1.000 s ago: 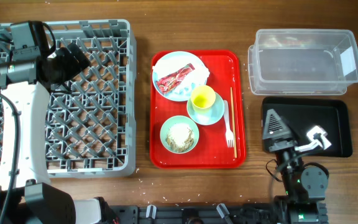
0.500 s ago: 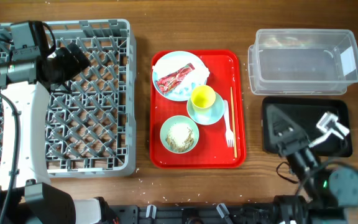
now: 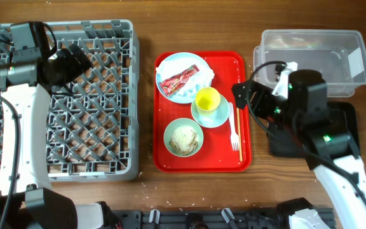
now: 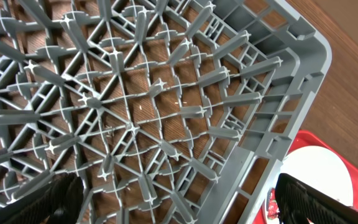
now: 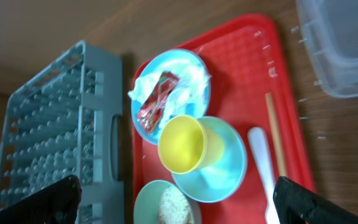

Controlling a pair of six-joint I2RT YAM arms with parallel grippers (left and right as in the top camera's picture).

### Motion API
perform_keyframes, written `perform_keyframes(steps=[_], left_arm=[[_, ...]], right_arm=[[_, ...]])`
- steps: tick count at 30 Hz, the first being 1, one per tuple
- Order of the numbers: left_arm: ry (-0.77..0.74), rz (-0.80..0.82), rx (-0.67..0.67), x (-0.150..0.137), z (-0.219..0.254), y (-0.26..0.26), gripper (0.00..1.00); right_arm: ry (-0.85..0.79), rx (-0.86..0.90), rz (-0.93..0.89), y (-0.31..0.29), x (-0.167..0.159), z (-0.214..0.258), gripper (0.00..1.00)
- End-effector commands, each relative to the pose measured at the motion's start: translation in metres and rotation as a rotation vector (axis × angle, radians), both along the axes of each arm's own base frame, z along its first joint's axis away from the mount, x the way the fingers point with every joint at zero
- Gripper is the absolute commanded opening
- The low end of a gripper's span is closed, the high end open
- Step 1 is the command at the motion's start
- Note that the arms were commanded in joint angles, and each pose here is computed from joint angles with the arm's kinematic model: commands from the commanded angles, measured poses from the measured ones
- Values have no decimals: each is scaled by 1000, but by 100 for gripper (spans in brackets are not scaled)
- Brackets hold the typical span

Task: Sort waste into correct bins and load items into the dishwasher rack

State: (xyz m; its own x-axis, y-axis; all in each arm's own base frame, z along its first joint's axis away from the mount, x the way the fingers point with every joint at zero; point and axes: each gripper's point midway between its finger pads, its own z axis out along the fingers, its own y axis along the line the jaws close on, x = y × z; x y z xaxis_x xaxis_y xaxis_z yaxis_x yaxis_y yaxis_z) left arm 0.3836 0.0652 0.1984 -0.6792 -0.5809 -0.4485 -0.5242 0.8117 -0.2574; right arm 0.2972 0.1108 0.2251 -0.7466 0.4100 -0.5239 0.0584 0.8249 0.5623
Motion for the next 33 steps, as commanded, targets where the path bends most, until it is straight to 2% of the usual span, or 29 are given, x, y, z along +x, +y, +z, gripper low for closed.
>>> perform_keyframes(steps=[1,3,8,10,12,13,14,16,18,21,24,26,28,29,33], left_arm=[[-21,13,-2,1,7,2,100],[-21,12,-2,1,7,2,100],[-21,13,-2,1,7,2,100],[-21,13,-2,1,7,2,100],[-33,6,-10,4,8,0,100],[-40,-44,-92,5,9,-17,100],[-62,-132,-305,5,16,-55,100],[-54,-318,-666,-14,41,-120,100],[-155,-655,-816,-28,76,-178,100],[-111,-809,-907,-48,90,-242,100],[-208,-978,-850,-49,105,-294,100],[-180,-929,-587,-49,71,-327,100],[-121,-883,-316,-60,40,-344,100],[-88,-889,-223,-64,34,-347,100],[102,-1092,-50,-74,13,-347,99]], right_arm=[[-143,-68,-146,-34,-13,42,100],[-209,-110,-307,-68,-38,61,100],[-89,-114,-893,-153,-91,39,100],[-102,-144,-1020,-172,-102,39,100],[-104,-156,-1040,-175,-104,38,100],[-102,-157,-1040,-175,-103,38,100],[-99,-160,-1040,-175,-103,37,100],[-97,-162,-1040,-175,-102,37,100],[-96,-163,-1039,-175,-102,37,100],[-95,-163,-1040,-175,-102,36,100],[-96,-163,-1040,-175,-102,36,100],[-96,-163,-1040,-175,-102,36,100],[-95,-163,-1039,-175,-102,36,100],[-96,-163,-1040,-175,-102,36,100],[-96,-163,-1040,-175,-102,36,100]])
